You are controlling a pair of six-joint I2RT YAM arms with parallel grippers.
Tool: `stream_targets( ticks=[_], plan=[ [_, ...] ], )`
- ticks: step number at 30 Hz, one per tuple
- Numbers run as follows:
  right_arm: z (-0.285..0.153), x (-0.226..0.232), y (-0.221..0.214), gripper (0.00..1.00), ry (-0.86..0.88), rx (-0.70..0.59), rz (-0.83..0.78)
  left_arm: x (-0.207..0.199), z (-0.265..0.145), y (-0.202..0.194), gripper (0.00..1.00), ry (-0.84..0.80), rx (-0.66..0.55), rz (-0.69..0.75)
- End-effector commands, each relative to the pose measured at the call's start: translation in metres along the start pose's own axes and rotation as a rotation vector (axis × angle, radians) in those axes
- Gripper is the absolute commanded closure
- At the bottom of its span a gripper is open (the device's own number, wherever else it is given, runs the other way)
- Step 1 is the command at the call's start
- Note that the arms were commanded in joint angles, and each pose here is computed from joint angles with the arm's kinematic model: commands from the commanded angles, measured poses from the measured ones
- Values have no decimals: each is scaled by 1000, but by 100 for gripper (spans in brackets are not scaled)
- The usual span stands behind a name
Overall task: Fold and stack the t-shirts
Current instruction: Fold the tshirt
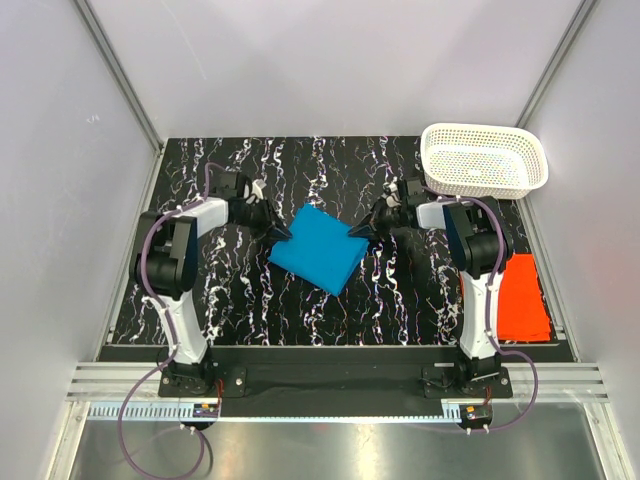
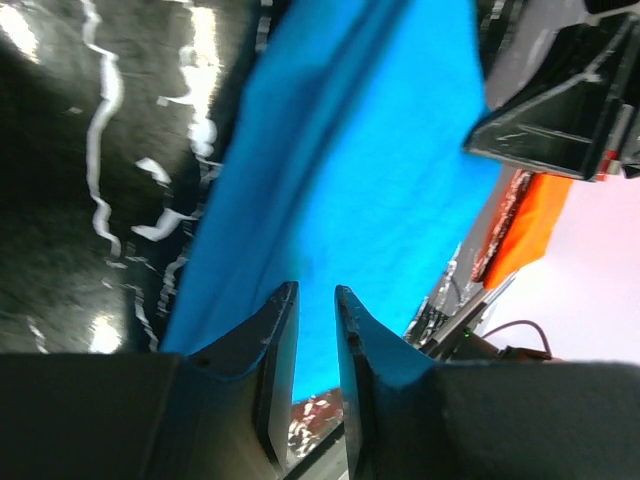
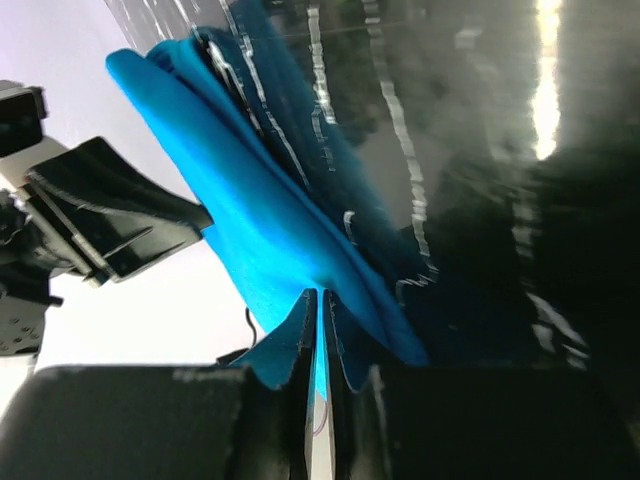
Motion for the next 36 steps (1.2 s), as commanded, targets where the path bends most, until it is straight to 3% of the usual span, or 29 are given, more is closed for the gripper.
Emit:
stream_targets(
  ticks=[1, 5, 12, 15, 20, 26, 36],
  plan=[
    [-3, -3, 6, 88, 21, -34, -20, 8, 5, 8, 74, -12, 19, 38],
    [-17, 9, 14, 88, 10, -69, -55, -1, -7, 10, 68, -6, -27, 51],
    [-49, 73, 10, 82, -48, -46, -169, -13, -29, -6, 64, -9, -72, 29],
    [-39, 94, -9, 77, -21, 3, -204, -7, -29, -10, 64, 13, -80, 26],
    [12, 113, -59, 73, 37, 206, -270, 5, -24, -15, 64, 39, -64, 7],
    [46, 95, -103, 77, 42, 366, -271, 24, -13, -20, 66, 71, -52, -15],
    [40, 51, -130, 81, -30, 407, -247, 49, 2, -16, 67, 172, -65, -24]
  ],
)
Point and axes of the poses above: each gripper's point midway between its finger pads, its own z axis out along the fingers, its own x axis along the line the jaws close on, y = z × x, the point moved 10 cm from there along -z, back along the fingers, and after that the axes turned 14 degrees about -z, right-handed, at the moved point
